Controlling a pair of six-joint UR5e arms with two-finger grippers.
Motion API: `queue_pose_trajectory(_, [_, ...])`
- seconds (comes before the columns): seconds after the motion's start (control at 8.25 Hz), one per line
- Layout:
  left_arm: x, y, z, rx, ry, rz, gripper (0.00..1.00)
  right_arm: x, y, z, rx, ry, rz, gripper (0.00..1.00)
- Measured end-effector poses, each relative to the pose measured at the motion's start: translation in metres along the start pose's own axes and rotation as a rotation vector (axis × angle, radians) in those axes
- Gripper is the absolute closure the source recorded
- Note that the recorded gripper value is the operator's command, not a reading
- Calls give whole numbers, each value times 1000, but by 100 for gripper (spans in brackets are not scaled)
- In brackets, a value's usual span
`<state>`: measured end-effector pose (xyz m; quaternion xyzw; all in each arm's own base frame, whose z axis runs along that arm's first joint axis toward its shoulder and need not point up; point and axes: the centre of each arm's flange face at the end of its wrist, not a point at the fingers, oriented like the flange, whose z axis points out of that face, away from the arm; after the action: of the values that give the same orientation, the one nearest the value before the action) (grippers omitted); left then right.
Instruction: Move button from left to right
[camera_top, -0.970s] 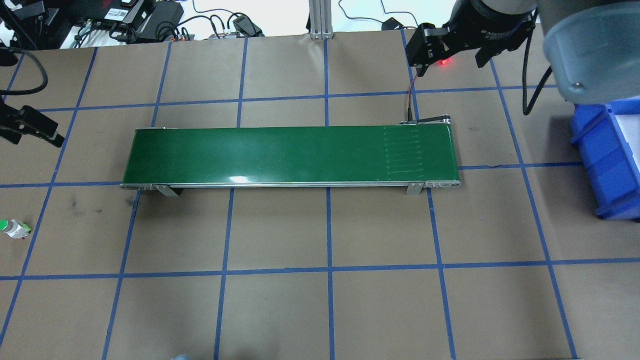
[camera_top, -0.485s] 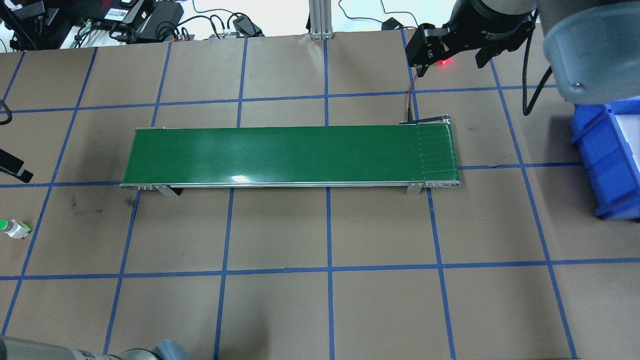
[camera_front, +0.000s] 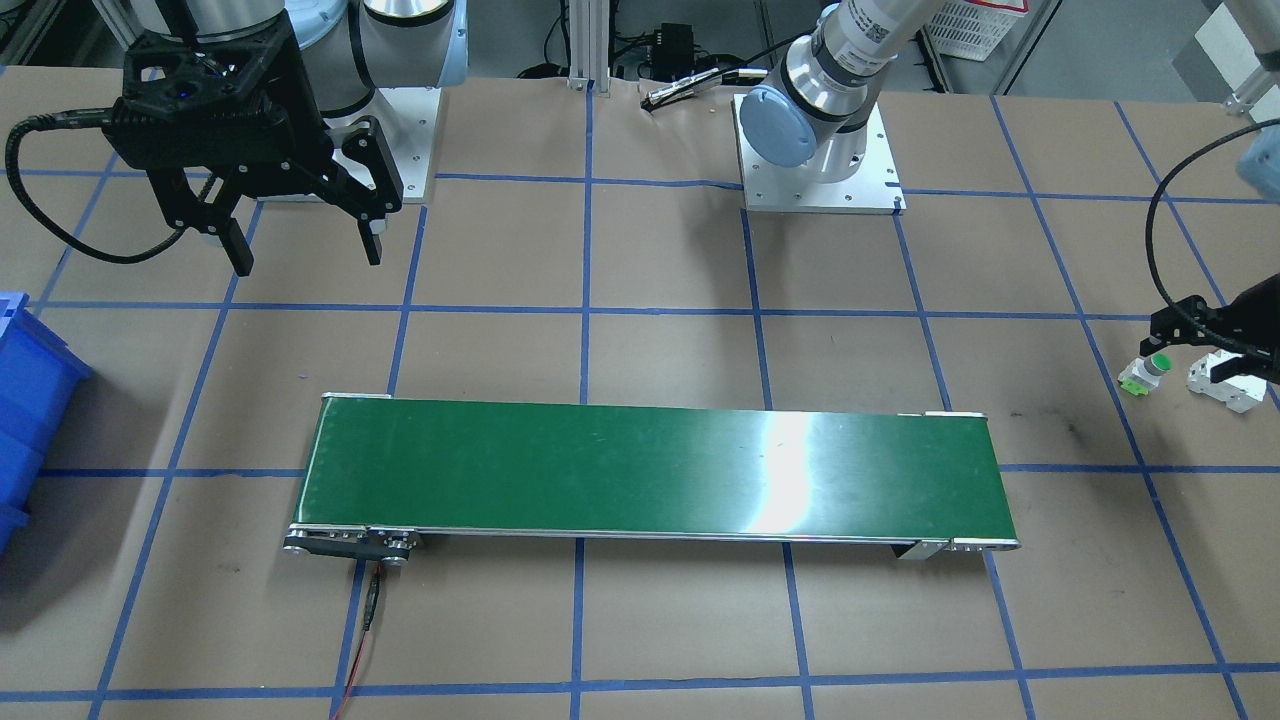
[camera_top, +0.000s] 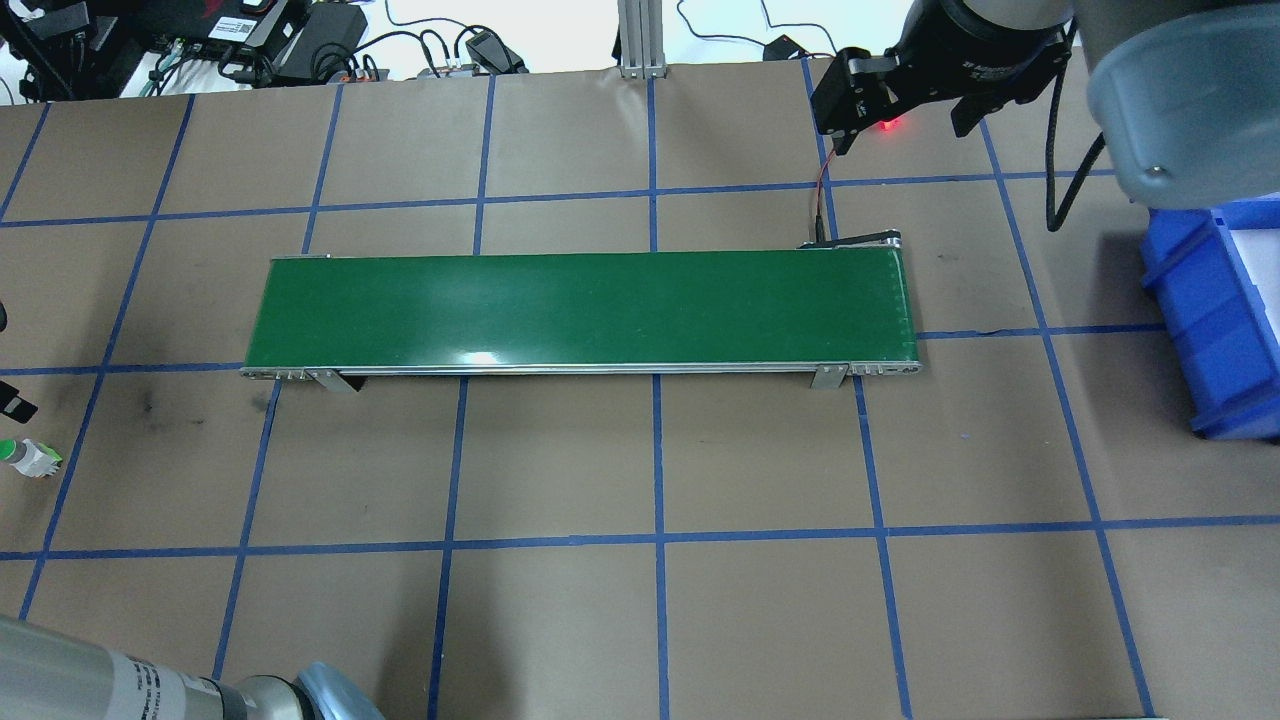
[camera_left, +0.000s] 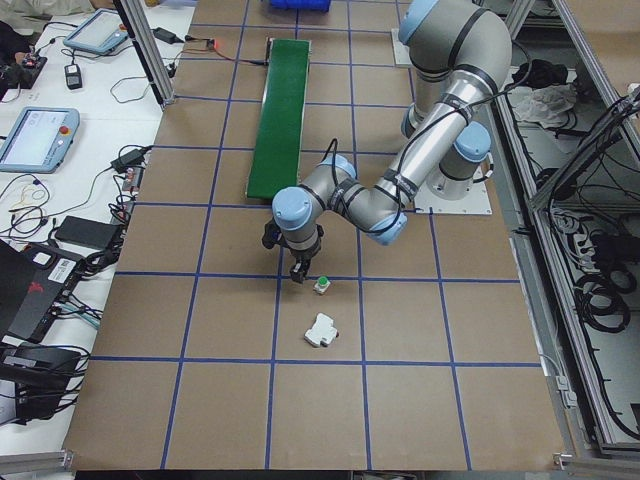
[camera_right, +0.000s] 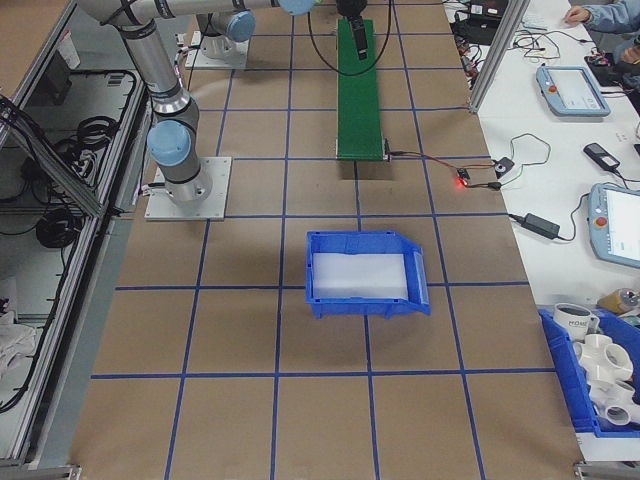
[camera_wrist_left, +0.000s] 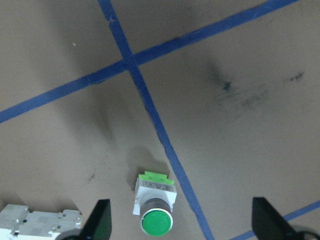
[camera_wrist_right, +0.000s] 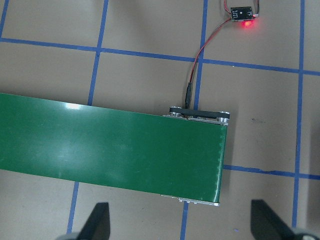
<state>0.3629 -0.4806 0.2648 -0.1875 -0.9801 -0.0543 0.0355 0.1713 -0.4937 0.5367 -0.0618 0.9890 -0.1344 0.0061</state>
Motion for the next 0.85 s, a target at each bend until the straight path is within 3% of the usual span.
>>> queue_pose_trajectory(0.36, [-21, 7, 36, -47, 2, 108, 0, 0, 1, 0, 0, 0, -1, 0])
queue_pose_trajectory(0.85, [-28, 7, 67, -78, 46, 139, 0, 0, 1, -2, 2, 1, -1, 0])
